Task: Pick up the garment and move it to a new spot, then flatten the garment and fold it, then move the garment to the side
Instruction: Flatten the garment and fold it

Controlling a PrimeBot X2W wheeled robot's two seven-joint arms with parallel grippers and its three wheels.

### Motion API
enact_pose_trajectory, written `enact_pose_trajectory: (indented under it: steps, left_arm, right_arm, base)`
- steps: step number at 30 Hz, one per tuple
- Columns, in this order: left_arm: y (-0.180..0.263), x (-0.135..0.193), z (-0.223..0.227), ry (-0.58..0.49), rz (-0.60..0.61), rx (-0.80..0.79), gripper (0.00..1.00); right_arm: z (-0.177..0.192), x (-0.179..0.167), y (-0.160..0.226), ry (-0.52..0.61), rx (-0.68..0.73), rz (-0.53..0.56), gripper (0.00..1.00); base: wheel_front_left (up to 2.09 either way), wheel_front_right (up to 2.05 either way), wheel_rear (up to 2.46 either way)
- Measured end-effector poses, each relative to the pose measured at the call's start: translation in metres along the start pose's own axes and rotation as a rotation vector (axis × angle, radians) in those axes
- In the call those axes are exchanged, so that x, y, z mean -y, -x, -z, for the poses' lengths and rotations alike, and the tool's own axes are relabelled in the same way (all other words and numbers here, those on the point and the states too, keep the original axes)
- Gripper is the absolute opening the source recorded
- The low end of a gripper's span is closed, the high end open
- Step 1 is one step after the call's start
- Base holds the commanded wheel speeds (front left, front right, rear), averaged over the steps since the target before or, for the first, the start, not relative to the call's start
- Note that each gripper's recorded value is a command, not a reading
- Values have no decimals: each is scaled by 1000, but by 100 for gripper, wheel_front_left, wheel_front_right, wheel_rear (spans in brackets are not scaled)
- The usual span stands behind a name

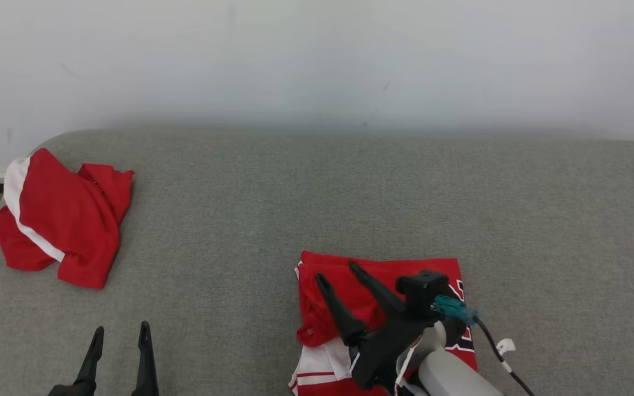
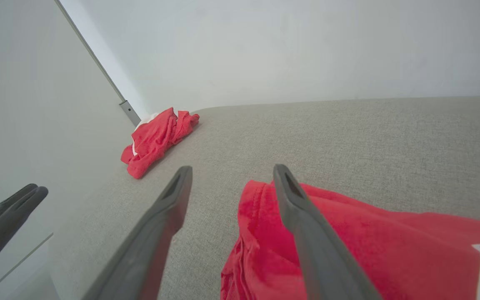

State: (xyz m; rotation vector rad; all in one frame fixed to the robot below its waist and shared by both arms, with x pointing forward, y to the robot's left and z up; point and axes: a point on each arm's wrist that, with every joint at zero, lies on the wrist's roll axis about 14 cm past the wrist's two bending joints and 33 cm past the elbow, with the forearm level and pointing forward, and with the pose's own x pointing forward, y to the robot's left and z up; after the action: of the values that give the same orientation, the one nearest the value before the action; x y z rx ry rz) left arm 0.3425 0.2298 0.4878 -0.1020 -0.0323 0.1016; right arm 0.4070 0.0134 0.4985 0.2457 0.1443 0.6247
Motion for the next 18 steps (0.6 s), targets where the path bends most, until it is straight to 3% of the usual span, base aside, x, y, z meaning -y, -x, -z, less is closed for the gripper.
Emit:
enact_pose_trajectory:
  steps: [11, 18]
  left_arm:
    - [-1, 6, -4, -1, 19, 13, 100]
    - [-3, 9, -8, -11, 32, 27, 100]
  right_arm:
    - [-56, 73, 50, 55, 219, 185, 100]
    - [-72, 101, 93, 63, 319, 314, 100]
  base:
    - [0, 0, 0]
    - [0, 0, 0]
